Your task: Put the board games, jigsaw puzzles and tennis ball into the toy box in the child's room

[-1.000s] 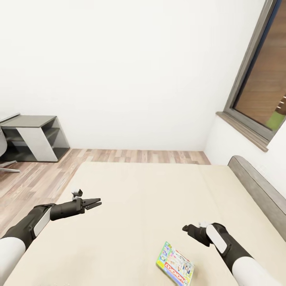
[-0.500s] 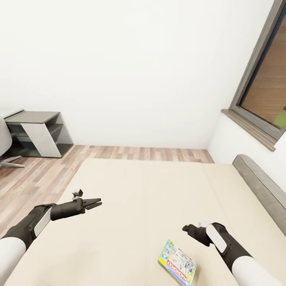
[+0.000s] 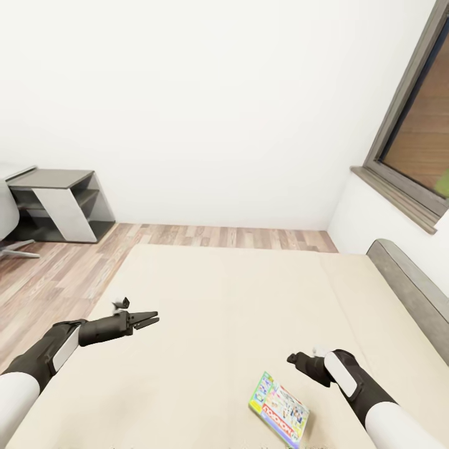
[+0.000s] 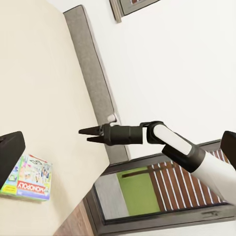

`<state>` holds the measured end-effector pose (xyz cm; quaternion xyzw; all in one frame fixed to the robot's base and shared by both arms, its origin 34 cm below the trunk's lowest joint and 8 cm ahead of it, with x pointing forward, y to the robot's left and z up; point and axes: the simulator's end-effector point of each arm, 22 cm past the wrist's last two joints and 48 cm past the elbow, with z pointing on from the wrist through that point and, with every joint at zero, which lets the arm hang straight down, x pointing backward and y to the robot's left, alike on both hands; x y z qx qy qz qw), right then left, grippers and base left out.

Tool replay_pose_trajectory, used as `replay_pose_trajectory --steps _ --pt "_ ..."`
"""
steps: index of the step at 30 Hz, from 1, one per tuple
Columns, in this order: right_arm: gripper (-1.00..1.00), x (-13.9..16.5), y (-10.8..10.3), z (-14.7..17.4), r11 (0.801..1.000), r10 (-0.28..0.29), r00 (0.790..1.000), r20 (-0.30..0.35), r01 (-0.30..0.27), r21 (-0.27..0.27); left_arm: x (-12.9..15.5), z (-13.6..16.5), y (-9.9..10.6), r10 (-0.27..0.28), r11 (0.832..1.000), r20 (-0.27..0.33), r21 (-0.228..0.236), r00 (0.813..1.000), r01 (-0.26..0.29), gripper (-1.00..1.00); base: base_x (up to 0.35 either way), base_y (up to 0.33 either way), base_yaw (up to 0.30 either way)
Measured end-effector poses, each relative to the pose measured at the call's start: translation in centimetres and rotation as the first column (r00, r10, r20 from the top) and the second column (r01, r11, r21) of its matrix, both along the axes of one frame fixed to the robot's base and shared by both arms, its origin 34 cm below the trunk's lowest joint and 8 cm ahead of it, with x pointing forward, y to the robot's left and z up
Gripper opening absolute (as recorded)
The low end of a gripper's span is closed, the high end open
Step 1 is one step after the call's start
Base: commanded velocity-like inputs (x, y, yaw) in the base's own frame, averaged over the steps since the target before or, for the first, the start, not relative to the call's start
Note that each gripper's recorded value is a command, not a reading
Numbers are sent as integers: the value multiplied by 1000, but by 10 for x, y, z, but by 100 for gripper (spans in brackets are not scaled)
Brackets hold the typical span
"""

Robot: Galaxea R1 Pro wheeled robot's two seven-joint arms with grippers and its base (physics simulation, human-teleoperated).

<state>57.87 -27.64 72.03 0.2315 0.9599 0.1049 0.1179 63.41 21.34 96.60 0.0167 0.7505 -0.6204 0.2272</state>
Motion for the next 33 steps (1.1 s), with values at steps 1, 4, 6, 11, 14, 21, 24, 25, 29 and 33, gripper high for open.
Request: replay_pose_trajectory --steps 1,4,6,11,14,21,24,25,29,33 --pt "100 0 1 -1 1000 0 1000 0 0 1 0 -1 0 0 1000 -1 0 1000 0 100 0 0 -116" --pt "100 -1 4 -3 1000 2 1000 -2 -2 3 0 -3 1 0 1000 -6 0 1000 0 100 0 0 -139" --pt "100 -1 5 -4 1000 2 1000 -1 -2 2 0 -4 1 0 1000 -8 0 1000 0 100 0 0 -158" --pt "100 -2 4 -6 1000 0 1000 3 0 1 -1 -7 1 -1 1000 -13 -1 1000 1 100 0 0 -107" --pt "100 -2 3 -7 1000 0 1000 5 1 0 -1 -7 1 0 1000 -14 0 1000 0 100 0 0 -37" --pt "100 -2 -1 -8 1000 -9 1000 6 9 1 -1 -9 0 -1 1000 -17 0 1000 1 100 0 0 -45" --pt "100 -4 1 -9 1000 -8 1000 2 8 2 -1 -11 0 -1 1000 -20 -1 1000 1 100 0 0 -100" --pt "100 -5 1 -10 1000 -7 1000 0 7 1 -1 -11 0 -1 1000 -22 -1 1000 1 100 0 0 -101" --pt "100 -7 1 -13 1000 -6 1000 -8 6 -1 -1 -14 -1 -2 1000 -27 -1 1000 2 100 0 0 -94" --pt "100 -10 2 -17 1000 -4 1000 -16 4 -1 -2 -17 -1 -2 1000 -33 -1 999 2 100 0 0 -82"
